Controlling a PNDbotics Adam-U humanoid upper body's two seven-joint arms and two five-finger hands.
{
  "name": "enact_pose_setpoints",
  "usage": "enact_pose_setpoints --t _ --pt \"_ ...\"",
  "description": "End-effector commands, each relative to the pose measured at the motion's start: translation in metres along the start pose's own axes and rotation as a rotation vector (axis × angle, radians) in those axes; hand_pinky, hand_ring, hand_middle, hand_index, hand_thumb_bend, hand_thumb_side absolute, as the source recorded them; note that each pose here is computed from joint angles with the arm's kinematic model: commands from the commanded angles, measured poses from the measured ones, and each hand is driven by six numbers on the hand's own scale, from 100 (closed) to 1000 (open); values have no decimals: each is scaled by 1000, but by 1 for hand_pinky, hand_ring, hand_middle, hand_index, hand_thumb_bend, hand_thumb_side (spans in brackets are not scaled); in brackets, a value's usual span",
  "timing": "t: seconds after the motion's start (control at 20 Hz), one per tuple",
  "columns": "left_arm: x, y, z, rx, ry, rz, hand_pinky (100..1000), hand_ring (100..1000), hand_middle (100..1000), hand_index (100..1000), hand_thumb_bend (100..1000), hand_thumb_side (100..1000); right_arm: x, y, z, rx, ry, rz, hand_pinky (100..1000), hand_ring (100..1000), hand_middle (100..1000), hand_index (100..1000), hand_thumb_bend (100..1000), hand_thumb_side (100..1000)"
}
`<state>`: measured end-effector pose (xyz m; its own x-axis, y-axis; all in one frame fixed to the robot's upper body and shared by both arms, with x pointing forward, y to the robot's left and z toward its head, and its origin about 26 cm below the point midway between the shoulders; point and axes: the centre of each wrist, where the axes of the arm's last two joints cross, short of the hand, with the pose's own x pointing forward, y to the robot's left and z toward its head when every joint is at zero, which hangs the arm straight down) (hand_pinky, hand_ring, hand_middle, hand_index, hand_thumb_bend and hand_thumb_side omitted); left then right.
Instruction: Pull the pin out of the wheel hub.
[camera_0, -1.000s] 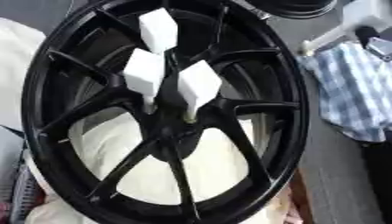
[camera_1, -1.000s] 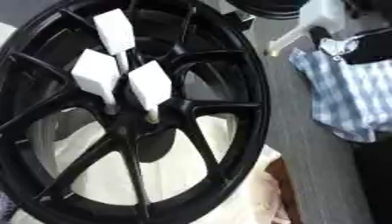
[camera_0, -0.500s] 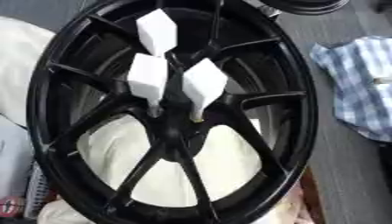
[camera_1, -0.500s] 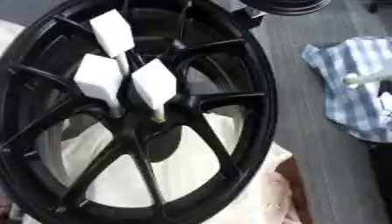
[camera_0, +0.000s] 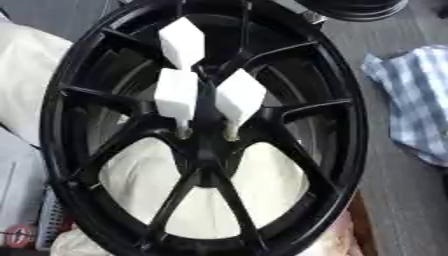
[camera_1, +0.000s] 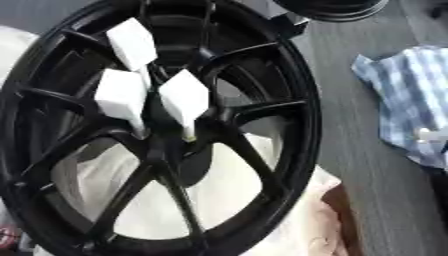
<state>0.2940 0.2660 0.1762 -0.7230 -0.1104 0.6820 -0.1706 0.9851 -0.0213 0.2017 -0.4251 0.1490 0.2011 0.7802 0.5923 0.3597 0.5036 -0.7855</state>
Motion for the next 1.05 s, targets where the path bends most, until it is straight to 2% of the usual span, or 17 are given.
enact_pose_setpoints --t 0.05,0.1,0.15,0.2,0.25,0.3,0.4,0.5,0.55,0.8,0.95,1.05 --pt "6 2 -4 -4 -29 0 673 773 577 770 100 726 4 -7 -2 -31 -18 -13 963 1000 836 912 100 200" --pt "6 2 -4 -4 -29 0 673 773 577 770 100 726 5 -8 -3 -35 -34 -22 966 1000 846 929 100 200" --pt "6 2 -4 -5 -29 1 673 773 577 770 100 728 6 -9 -4 -36 -47 -30 968 1000 851 937 100 339" --pt "6 2 -4 -5 -28 1 673 773 577 770 100 728 6 -9 -5 -38 -61 -36 969 1000 860 951 100 582" --pt "6 2 -4 -5 -27 1 673 774 577 770 100 729 7 -10 -6 -37 -72 -41 970 1000 869 961 100 669" --pt "6 2 -4 -6 -26 2 673 773 577 770 100 728 8 -10 -6 -37 -77 -44 966 1000 855 952 100 673" --pt "6 2 -4 -6 -27 2 674 773 576 769 100 726 9 -10 -7 -42 -81 -66 954 983 812 912 100 619" --pt "6 1 -5 -8 -31 3 674 773 577 769 100 724 13 -10 -10 -57 -113 -118 932 918 727 841 100 460" --pt "6 1 -5 -9 -33 4 674 773 577 769 100 723 15 -9 -11 -67 -140 -156 928 901 705 808 100 445" --pt "7 0 -7 -18 -36 12 674 773 577 769 100 721 30 -5 -20 -60 -338 -334 912 848 629 750 100 511" --pt "8 -1 -8 -24 -39 16 674 773 577 768 100 719 40 -3 -24 -50 -421 -430 913 830 607 727 100 563" --pt "8 -2 -8 -27 -42 16 675 773 577 768 100 718 46 0 -27 -50 -463 -497 910 820 597 716 100 560"
